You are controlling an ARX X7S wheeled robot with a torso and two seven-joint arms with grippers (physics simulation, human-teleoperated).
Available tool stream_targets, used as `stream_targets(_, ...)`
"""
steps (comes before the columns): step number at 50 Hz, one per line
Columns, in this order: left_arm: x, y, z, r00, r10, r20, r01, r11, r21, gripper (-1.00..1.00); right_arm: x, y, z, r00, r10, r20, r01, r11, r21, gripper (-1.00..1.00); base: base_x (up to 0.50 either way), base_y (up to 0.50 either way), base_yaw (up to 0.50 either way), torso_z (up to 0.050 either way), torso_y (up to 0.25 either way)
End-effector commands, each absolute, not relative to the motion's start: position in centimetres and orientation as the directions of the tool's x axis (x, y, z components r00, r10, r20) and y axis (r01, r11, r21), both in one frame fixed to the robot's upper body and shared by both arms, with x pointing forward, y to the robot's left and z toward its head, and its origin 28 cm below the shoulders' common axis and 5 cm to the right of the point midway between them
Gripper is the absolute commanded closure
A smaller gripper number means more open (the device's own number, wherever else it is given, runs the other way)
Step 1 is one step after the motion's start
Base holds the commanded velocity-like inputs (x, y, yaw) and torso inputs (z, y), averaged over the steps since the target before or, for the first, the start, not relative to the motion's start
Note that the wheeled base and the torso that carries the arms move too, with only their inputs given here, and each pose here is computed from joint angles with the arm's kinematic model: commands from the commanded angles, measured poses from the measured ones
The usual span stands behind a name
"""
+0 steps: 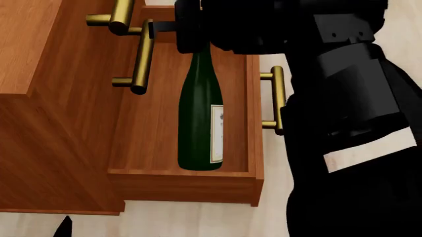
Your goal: Put the wine bottle in the bottom drawer of the cabinet.
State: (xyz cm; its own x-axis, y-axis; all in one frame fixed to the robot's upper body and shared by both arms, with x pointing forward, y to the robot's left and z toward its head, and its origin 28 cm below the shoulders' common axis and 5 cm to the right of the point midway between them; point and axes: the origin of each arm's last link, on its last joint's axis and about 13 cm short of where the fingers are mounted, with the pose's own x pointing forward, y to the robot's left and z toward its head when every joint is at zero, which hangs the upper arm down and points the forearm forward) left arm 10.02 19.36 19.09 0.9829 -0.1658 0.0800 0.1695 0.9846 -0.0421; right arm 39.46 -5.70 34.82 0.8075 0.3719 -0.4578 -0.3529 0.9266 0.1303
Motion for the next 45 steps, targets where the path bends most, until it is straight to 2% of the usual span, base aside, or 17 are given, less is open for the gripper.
stream_targets(1, 10.0, 19.3, 19.1, 0.983, -0.167, 0.081, 0.17, 0.985, -0.039, -1.0, 39.8, -5.6, 31.6, 0.737, 0.376, -0.562, -0.345, 0.924, 0.165, 1.0, 0.0, 0.0, 0.0, 0.0, 0.0)
stream_targets(19, 10.0, 19.4, 19.0, 0.983, -0.162, 0.082, 0.165, 0.986, -0.035, -1.0, 40.1, -5.6, 30.6, 0.738, 0.35, -0.577, -0.322, 0.934, 0.155, 1.0, 0.0, 0.0, 0.0, 0.0, -0.001)
stream_targets(45, 10.0, 19.5, 19.1, 0.983, -0.163, 0.082, 0.167, 0.985, -0.04, -1.0, 40.2, -5.3, 30.0, 0.75, 0.322, -0.578, -0.299, 0.944, 0.138, 1.0, 0.0, 0.0, 0.0, 0.0, -0.098)
